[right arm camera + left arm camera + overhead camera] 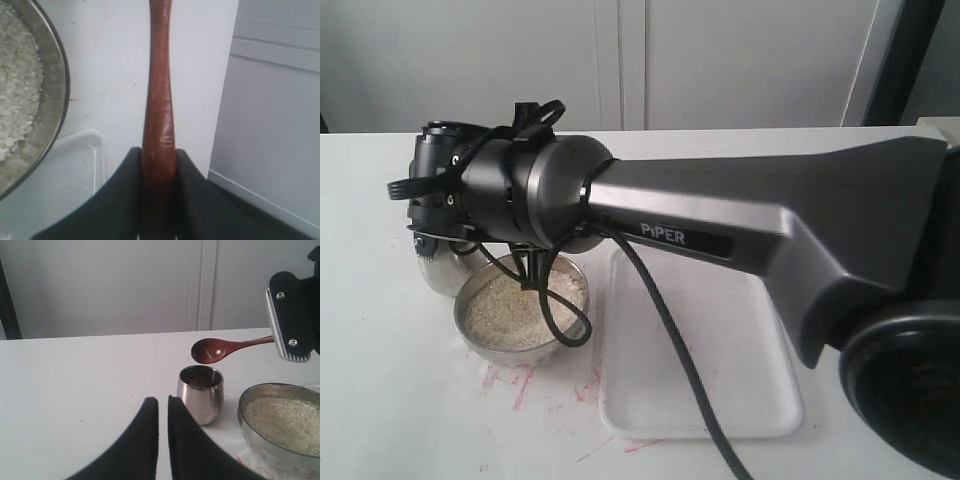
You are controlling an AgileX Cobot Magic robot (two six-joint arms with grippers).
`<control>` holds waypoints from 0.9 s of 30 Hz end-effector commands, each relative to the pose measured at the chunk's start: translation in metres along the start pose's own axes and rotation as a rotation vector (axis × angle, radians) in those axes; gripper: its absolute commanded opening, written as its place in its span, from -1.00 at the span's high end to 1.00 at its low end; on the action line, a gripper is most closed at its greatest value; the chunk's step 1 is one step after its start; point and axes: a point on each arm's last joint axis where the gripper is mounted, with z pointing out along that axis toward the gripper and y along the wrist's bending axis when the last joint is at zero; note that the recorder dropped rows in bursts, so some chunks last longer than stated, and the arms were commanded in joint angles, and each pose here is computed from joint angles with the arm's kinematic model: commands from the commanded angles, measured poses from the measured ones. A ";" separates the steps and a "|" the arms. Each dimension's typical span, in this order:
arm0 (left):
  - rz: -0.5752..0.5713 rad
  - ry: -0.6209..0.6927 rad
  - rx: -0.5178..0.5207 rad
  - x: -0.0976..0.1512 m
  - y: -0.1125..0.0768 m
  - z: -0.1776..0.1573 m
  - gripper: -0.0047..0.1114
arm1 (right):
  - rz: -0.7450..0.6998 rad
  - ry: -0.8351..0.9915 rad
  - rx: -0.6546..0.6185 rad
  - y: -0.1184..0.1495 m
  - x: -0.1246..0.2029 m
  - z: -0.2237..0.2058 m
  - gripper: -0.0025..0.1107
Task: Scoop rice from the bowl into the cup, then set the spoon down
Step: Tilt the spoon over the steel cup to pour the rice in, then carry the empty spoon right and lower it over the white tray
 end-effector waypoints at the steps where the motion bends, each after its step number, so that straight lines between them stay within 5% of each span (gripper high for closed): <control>1: -0.006 -0.012 0.002 -0.002 0.000 0.000 0.67 | 0.021 -0.002 0.003 -0.002 0.000 -0.003 0.96; 8: -0.006 -0.012 0.002 -0.002 0.000 0.000 0.67 | 0.207 0.013 -0.030 0.001 0.001 -0.003 0.96; 17: -0.006 -0.012 0.002 -0.002 0.000 0.000 0.67 | 0.410 -0.076 -0.248 0.001 -0.001 -0.028 0.96; 27: -0.006 -0.012 0.002 -0.002 0.000 0.000 0.67 | 0.353 0.009 -0.528 -0.007 0.030 -0.063 0.96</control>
